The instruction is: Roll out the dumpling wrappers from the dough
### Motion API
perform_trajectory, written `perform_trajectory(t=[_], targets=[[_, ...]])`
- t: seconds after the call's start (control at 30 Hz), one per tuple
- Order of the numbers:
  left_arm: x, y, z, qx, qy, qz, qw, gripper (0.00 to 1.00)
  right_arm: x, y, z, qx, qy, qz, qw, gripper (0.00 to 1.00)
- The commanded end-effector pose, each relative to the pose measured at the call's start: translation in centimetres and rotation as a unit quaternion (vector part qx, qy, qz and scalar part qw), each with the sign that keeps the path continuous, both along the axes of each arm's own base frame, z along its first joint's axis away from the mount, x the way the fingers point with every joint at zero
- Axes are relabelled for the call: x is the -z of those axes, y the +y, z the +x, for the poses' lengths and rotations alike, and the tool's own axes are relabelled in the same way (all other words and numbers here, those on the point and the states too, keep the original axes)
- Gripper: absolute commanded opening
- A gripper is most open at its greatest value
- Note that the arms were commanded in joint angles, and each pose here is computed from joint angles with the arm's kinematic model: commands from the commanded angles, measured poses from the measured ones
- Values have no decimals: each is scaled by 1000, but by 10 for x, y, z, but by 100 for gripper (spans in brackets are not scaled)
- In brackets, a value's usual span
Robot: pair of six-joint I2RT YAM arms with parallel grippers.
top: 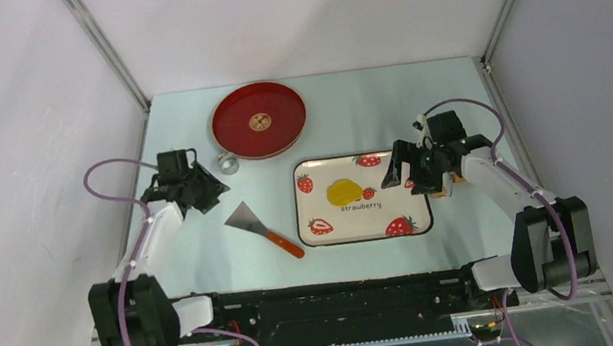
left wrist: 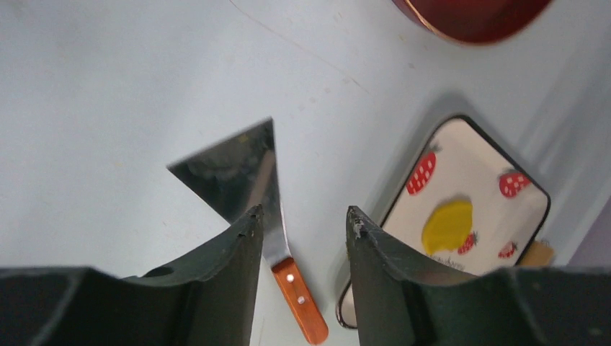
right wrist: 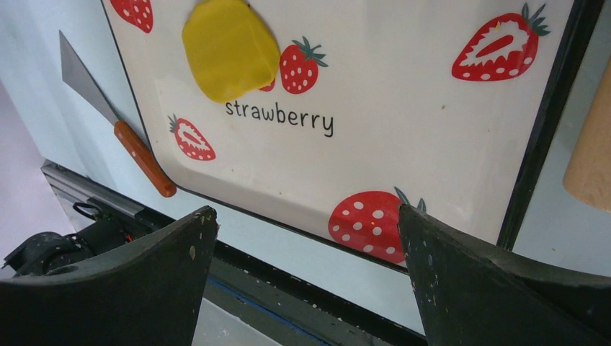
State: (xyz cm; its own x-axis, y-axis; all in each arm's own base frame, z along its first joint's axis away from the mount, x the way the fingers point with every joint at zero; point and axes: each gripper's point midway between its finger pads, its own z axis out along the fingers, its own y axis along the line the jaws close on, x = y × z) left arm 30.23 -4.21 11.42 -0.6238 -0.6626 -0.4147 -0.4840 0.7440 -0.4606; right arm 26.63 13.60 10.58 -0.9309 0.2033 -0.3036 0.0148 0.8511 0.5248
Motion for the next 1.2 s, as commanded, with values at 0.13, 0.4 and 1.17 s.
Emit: perform_trajectory(t=[0.13,0.4,1.17], targets=[[5,36,48,-27,-3,-13,1000,45,-8,2,0,-24,-20,29,999,99],[15,40,97,-42,-3,-34,999,35,-2,-3,1,-27,-9,37,999,99],[61,32,147,-33,32,-35,998,28,9,-1,3,-41,20,76,996,100]])
